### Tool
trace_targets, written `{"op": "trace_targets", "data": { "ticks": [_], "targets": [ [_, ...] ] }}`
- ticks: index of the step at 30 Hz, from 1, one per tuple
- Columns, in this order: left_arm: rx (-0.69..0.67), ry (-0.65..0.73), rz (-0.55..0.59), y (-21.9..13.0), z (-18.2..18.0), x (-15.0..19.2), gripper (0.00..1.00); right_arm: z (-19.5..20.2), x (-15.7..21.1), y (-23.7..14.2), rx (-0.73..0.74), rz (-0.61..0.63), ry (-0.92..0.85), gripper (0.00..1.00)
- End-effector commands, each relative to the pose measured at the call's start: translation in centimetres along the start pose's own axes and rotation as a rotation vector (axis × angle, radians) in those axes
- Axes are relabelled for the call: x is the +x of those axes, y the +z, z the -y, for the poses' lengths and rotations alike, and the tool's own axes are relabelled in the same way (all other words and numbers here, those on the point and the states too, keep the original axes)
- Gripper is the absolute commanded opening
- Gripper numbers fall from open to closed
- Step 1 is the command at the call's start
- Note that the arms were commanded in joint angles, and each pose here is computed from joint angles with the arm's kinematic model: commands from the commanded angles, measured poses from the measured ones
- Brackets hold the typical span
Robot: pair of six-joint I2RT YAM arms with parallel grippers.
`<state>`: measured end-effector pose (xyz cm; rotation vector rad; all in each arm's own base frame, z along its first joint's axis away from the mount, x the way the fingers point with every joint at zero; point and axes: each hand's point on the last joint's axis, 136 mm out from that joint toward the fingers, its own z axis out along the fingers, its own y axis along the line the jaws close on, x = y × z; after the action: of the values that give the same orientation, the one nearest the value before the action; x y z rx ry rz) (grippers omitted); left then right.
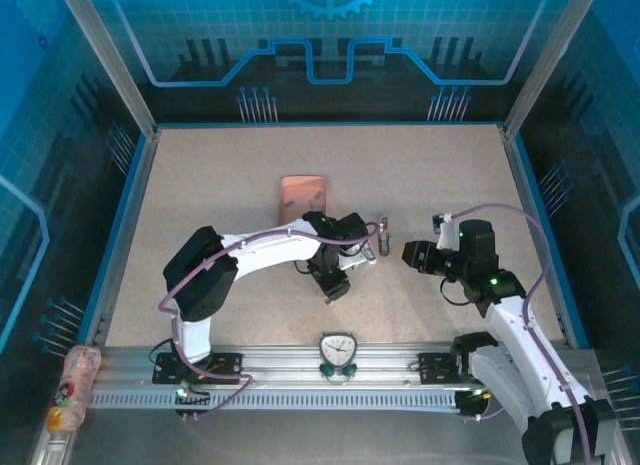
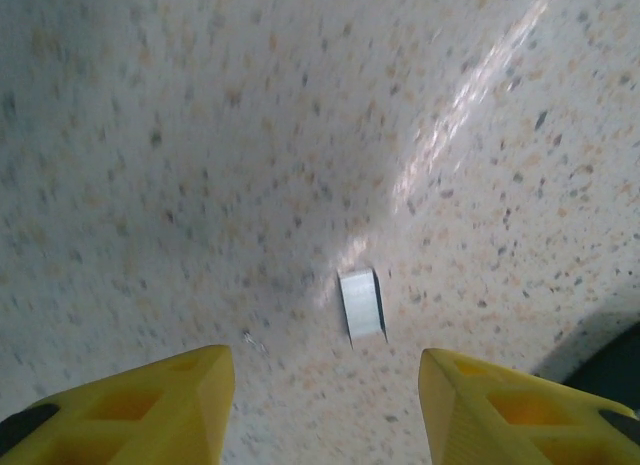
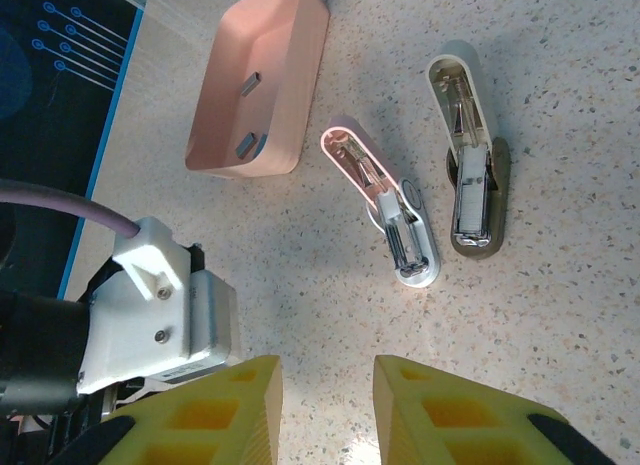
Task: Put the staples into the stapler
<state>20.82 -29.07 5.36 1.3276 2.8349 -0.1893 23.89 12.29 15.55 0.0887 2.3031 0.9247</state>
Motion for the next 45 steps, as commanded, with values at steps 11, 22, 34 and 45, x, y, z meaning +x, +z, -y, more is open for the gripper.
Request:
{"op": "trace_targets", "data": {
  "ticks": [11,22,34,45],
  "targets": [
    [-0.063,-0.142,-0.100,1.6,0.3,3.5,0.48,-0.9,0.1,-0.2,-0.032,0.001,-0.002,0.30],
    [-0.057,-0.139,-0.094,3.4,0.8,2.9,0.42,-1.1,0.1,-0.2,-0.031,0.004,-0.005,0.30],
    [-0.048,-0.135,-0.097,4.3,1.2,2.6,0.38,-1.0,0.2,0.0,-0.026,0.001,-0.009,0.30],
    [-0.057,-0.144,-0.131,5.4,1.2,3.2,0.30,-0.9,0.4,0.0,-0.020,-0.004,-0.011,0.30]
  ]
}}
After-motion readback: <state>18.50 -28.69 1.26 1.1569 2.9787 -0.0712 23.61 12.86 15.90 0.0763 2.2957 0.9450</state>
